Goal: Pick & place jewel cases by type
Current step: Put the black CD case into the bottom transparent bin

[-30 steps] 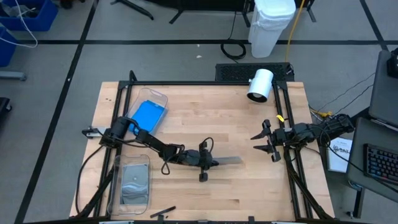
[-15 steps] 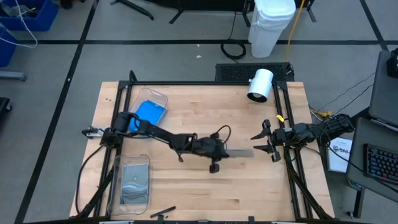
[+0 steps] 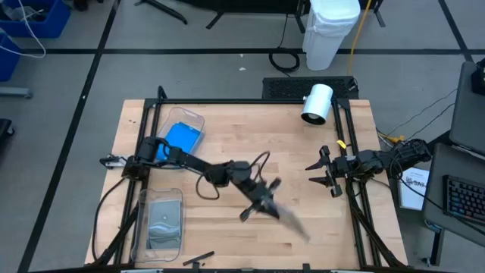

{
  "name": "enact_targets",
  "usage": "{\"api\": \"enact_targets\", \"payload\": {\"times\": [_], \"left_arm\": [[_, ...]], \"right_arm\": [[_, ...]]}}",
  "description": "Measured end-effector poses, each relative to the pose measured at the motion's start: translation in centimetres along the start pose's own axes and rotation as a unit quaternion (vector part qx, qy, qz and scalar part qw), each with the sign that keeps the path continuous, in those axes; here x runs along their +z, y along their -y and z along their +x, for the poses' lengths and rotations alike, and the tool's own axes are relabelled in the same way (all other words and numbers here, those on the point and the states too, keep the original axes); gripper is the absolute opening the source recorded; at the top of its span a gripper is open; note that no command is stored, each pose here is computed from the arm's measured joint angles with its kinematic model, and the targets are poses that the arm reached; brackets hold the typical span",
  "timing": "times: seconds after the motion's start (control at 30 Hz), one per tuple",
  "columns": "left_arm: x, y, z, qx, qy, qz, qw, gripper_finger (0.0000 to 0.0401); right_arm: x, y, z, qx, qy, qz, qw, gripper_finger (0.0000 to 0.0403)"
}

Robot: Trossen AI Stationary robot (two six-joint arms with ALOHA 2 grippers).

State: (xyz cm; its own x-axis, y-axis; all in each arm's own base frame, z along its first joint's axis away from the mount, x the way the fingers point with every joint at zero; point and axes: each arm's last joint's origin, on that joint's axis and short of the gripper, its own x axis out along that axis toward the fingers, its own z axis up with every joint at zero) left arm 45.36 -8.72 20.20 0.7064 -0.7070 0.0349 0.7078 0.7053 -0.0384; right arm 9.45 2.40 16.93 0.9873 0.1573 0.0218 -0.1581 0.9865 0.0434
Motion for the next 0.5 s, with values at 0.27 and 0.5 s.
{"api": "enact_targets", "payload": {"times": [0.27,0.5], "left_arm": [[0.0,4.6,2.4,-0.121,0.015,0.092,0.988,0.0033],[-2.0,7.1,3.7,-0.134,-0.042,0.264,0.954,0.0033]], "right_arm": [[0.0,0.0,0.0,0.000,0.000,0.000,1.000,0.0164],[0.0,0.0,0.0,0.000,0.000,0.000,1.000,0.0164]]}}
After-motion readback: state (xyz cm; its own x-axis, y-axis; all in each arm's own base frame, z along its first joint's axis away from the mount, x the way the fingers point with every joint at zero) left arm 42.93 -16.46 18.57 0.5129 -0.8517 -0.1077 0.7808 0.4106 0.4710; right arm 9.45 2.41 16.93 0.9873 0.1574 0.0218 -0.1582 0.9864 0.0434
